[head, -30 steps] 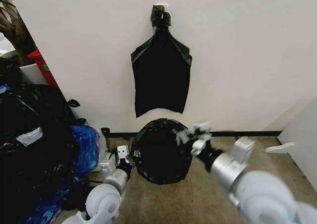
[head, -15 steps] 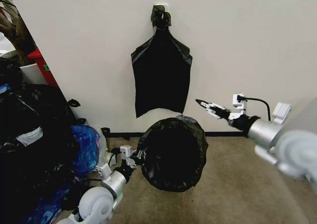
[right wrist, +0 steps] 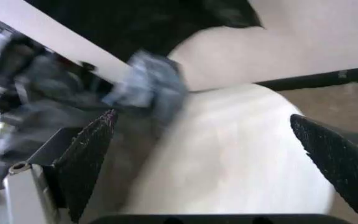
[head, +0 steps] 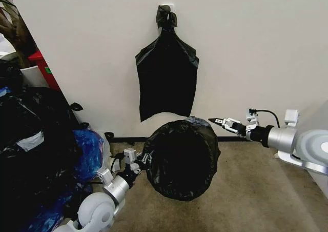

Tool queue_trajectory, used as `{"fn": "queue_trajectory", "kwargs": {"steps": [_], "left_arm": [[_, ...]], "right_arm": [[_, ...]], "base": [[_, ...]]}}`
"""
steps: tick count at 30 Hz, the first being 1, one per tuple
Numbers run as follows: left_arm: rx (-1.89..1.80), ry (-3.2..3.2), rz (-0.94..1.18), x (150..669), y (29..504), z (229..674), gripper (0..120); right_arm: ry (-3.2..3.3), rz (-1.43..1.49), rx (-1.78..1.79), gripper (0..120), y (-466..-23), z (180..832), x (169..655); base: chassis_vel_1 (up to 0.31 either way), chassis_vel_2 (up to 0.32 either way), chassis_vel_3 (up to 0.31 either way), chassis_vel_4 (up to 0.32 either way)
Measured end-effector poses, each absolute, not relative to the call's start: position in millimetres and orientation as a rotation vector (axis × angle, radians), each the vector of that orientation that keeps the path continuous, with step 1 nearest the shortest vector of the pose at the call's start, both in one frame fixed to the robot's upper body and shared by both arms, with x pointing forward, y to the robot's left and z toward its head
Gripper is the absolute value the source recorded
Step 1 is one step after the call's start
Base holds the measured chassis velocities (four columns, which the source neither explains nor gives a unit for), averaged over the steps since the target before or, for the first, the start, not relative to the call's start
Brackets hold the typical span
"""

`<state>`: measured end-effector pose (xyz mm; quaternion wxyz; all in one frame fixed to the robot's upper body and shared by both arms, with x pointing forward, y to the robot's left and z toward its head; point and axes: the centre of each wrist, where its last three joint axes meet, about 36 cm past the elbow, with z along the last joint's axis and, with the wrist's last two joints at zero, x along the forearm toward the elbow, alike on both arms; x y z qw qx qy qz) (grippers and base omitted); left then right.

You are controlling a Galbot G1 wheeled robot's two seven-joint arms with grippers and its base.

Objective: Place the garbage bag over the trash bin.

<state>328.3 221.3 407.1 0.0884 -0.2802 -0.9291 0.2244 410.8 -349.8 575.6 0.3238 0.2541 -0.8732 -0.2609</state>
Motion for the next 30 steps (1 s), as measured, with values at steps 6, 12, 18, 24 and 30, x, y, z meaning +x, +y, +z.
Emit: {"fn": "queue_trajectory", "kwargs": {"steps": [6, 12, 18, 24, 30], "left_arm": [[-0.853, -2.766, 0.677, 326, 219, 415, 1], [-0.874, -2.76, 0.697, 323, 216, 420, 1], [-0.883, -2.751, 0.709, 321, 215, 420, 1], [-0.859, -2.734, 0.723, 325, 218, 416, 1], [-0.83, -2.735, 0.689, 329, 221, 406, 1]], "right_arm": [[-2.326, -0.577, 0.588, 100, -341, 555, 415], [-2.339, -0.551, 0.526, 100, -349, 543, 423], [-2.353, -0.553, 0.531, 100, -342, 543, 416], [-2.384, -0.538, 0.554, 100, -334, 561, 409], [-2.415, -0.509, 0.583, 100, -326, 584, 400]], "base": [[0.0, 0.0, 0.0, 0.0], [0.0, 0.0, 0.0, 0.0], [0.0, 0.0, 0.0, 0.0], [0.0, 0.0, 0.0, 0.0], [0.0, 0.0, 0.0, 0.0]]}}
